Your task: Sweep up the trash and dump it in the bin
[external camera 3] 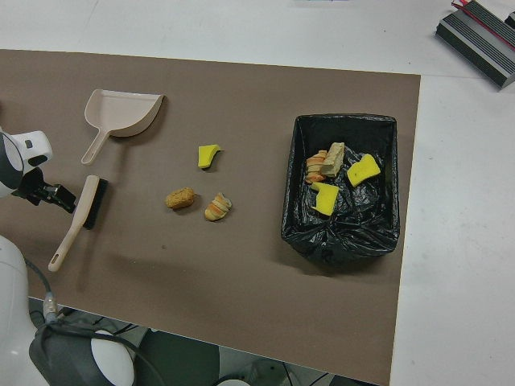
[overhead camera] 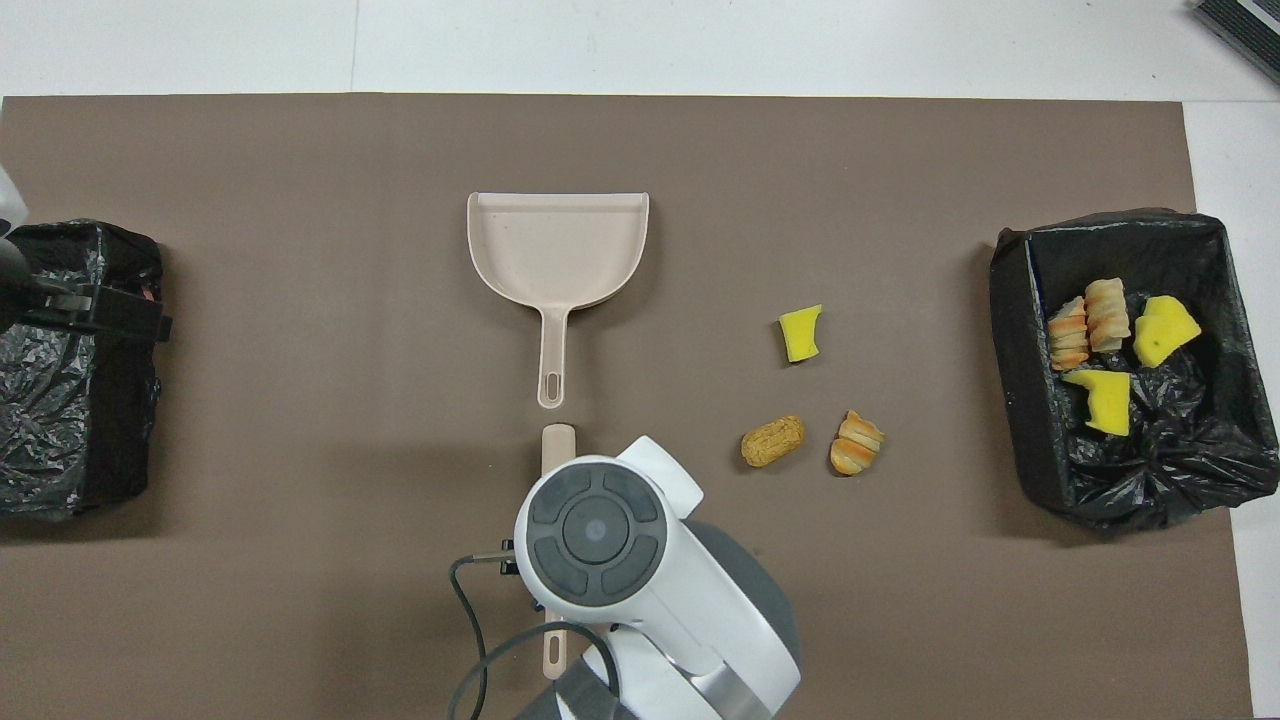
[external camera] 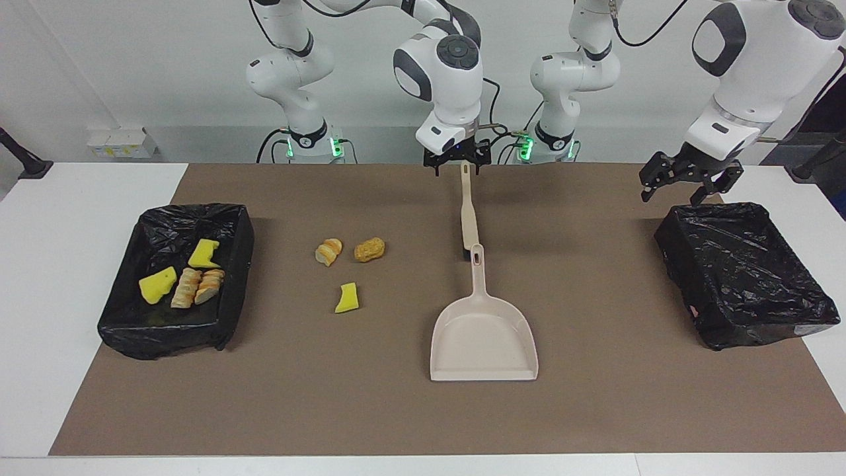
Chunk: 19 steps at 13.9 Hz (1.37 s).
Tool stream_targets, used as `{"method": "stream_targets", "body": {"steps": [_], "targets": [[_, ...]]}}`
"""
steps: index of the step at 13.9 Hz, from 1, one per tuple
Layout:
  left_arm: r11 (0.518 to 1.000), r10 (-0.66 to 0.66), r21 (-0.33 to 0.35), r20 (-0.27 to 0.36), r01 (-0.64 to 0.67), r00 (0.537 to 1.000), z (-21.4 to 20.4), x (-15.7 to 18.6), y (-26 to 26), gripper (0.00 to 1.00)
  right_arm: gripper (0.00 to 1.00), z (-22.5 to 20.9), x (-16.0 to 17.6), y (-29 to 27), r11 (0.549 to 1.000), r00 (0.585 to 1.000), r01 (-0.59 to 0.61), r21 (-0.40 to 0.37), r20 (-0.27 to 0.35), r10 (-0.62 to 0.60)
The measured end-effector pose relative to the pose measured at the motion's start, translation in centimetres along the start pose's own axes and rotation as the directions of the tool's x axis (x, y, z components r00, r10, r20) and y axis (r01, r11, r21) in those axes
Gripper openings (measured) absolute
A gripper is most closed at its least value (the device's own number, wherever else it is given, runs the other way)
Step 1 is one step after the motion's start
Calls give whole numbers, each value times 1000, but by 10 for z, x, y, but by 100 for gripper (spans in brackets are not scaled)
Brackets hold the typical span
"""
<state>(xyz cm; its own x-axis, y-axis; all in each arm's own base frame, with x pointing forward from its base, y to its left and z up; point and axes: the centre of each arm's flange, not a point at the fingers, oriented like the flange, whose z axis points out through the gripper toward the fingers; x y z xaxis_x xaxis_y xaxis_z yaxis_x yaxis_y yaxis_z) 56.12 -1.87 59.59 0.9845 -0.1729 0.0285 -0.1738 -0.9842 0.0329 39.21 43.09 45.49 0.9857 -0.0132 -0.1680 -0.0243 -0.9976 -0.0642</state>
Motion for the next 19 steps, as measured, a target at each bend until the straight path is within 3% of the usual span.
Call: {"method": "stream_targets", "body": {"steps": [3,6,15,18,19], "targets": [[1000,1,0,-2,-1,1000,-1,0,2,100,100,37,-27,-16,1000,1000,-12,15,-25,13],[1000,6,0,-2,-6,1000,-1,1,6,100,100,74,-47,-33,1000,1000,-13,-9,-5,13],[999,40,1,-37,-40,998,6,8,29,100,100,111,-54,-46,1000,1000,7,-19,6,-7],[999,39,0,-29,-39,999,9,8,28,100,96,115,-54,-43,1000,1000,5,-24,8,-5],[999,38,0,-25,-39,999,10,7,28,100,85,117,-54,-42,1000,1000,4,-26,10,-3]]}}
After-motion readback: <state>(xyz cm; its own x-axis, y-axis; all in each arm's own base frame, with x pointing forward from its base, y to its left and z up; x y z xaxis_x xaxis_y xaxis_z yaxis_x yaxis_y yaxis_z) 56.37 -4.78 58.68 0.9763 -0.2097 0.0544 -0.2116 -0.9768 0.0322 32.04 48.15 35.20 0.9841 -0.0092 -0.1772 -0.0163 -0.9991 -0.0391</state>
